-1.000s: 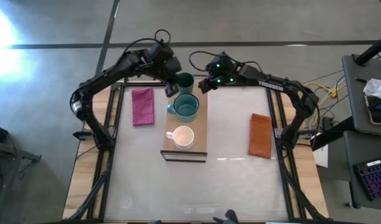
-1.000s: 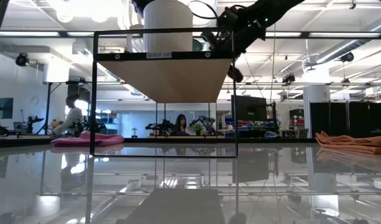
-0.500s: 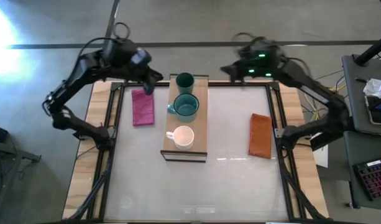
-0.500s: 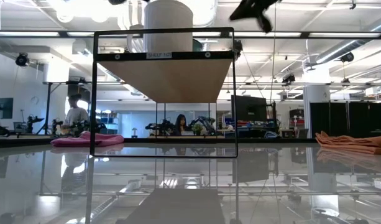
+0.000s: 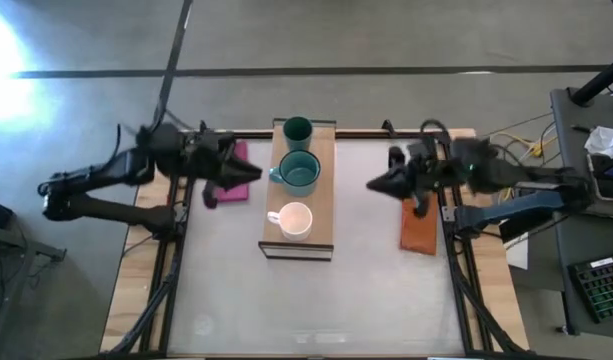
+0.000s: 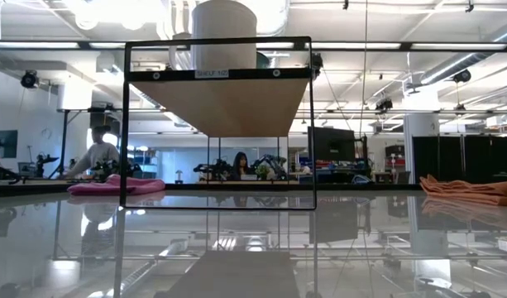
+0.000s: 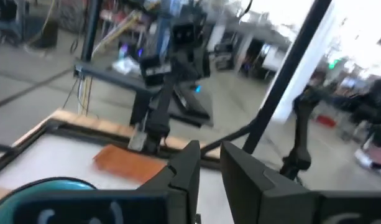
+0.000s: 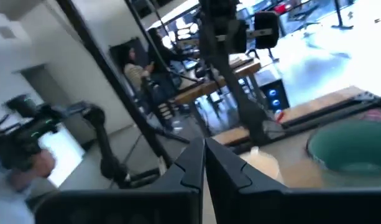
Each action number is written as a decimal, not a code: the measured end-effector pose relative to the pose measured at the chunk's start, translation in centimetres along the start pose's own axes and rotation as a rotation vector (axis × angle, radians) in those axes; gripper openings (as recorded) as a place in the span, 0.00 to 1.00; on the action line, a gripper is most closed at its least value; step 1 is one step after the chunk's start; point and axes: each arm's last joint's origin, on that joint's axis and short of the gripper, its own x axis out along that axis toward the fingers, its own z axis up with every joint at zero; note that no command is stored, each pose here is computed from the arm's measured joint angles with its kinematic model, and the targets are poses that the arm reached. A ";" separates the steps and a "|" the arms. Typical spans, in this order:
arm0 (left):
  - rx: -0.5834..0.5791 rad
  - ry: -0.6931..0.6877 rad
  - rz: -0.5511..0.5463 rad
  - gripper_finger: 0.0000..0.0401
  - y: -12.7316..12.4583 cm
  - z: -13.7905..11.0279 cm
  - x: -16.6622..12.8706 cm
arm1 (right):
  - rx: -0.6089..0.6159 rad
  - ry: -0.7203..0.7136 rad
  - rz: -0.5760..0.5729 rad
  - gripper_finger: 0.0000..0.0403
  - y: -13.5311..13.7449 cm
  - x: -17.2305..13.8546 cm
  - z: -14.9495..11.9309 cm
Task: Stack small to large cups/mugs on shelf
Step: Return to Home Position
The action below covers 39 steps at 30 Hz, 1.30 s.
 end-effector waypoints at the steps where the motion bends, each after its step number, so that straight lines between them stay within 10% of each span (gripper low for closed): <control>1: 0.001 -0.032 -0.010 0.13 0.2 -1.0 -0.5 | 0.000 -0.009 0.001 0.02 -0.3 -0.7 -0.7; 13: 0.083 -0.258 0.107 0.13 0.6 -8.6 -9.8 | -0.163 -0.370 0.020 0.02 -1.0 -13.1 -5.6; 20: 0.040 -0.363 0.102 0.13 1.3 -13.1 -12.4 | -0.220 -0.397 0.037 0.02 -3.0 -13.2 -9.6; 39: -0.221 -0.090 0.253 0.13 6.1 -23.0 -8.2 | -0.197 -0.325 -0.078 0.02 -8.3 -10.7 -17.6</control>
